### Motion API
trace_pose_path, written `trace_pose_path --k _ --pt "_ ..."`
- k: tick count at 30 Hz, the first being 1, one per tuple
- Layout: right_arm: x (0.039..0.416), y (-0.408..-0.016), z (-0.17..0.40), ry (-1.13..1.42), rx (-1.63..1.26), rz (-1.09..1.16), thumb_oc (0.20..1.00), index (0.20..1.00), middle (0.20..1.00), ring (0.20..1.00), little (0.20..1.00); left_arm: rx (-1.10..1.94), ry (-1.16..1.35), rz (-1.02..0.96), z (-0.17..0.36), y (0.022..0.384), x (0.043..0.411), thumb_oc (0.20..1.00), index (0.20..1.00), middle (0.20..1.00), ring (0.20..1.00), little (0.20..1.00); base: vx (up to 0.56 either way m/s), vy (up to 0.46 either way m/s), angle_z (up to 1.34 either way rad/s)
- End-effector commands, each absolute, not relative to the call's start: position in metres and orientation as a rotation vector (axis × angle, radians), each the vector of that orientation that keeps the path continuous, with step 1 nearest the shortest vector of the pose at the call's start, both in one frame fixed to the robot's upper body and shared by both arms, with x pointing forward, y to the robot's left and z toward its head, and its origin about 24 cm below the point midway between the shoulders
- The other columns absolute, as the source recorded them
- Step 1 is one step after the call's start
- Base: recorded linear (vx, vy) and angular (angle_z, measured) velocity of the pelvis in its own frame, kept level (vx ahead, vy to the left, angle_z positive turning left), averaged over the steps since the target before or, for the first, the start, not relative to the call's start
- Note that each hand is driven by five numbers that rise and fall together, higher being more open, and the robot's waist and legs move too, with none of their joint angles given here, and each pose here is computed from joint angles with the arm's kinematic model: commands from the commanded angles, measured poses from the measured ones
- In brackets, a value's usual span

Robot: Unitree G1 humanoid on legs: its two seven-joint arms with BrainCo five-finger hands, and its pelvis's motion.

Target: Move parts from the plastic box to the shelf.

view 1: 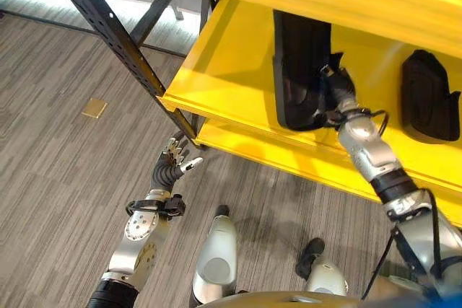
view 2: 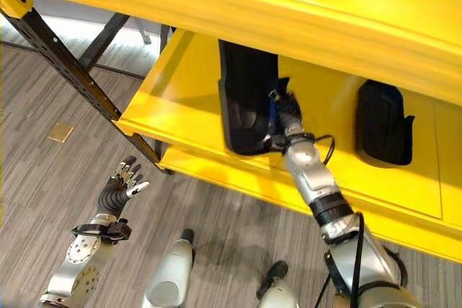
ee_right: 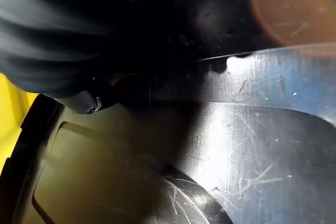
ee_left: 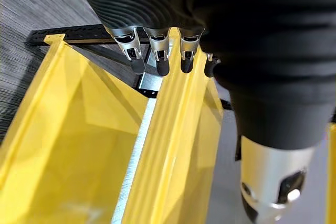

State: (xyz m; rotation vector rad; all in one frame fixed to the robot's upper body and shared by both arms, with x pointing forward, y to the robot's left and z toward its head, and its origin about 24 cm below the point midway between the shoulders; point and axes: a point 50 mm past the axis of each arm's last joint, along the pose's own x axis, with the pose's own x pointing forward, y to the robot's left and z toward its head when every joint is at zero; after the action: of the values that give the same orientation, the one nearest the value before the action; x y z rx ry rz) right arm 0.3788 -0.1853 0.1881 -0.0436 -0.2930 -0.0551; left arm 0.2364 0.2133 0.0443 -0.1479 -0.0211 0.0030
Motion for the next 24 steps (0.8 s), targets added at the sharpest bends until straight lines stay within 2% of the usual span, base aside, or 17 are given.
trace_pose_path --k 1,11,14,24 --pt "0.377 -0.197 0.242 -0.494 0.017 -0.110 0.200 0.200 0.200 0.200 0.200 -0.150 -0.131 -0.036 0.068 0.212 0.233 1.000 1.000 1.000 1.000 1.000 -0.07 0.009 -0.05" --pt "0.388 -0.232 0.311 -0.586 -0.011 -0.308 0.200 0.200 0.200 0.200 0.200 -0.182 -0.143 -0.102 0.072 0.200 0.233 1.000 1.000 1.000 1.000 1.000 -0.07 -0.011 -0.06" --pt "0.392 -0.248 0.323 -0.556 -0.079 -0.397 0.200 0.200 0.200 0.200 0.200 -0.180 -0.154 -0.128 0.075 0.195 0.236 1.000 1.000 1.000 1.000 1.000 -0.01 -0.017 -0.04" --pt "0.395 -0.263 0.333 -0.513 -0.103 -0.496 0.200 0.200 0.200 0.200 0.200 -0.175 -0.189 -0.160 0.083 0.187 0.244 1.000 1.000 1.000 1.000 1.000 0.01 -0.019 0.04"
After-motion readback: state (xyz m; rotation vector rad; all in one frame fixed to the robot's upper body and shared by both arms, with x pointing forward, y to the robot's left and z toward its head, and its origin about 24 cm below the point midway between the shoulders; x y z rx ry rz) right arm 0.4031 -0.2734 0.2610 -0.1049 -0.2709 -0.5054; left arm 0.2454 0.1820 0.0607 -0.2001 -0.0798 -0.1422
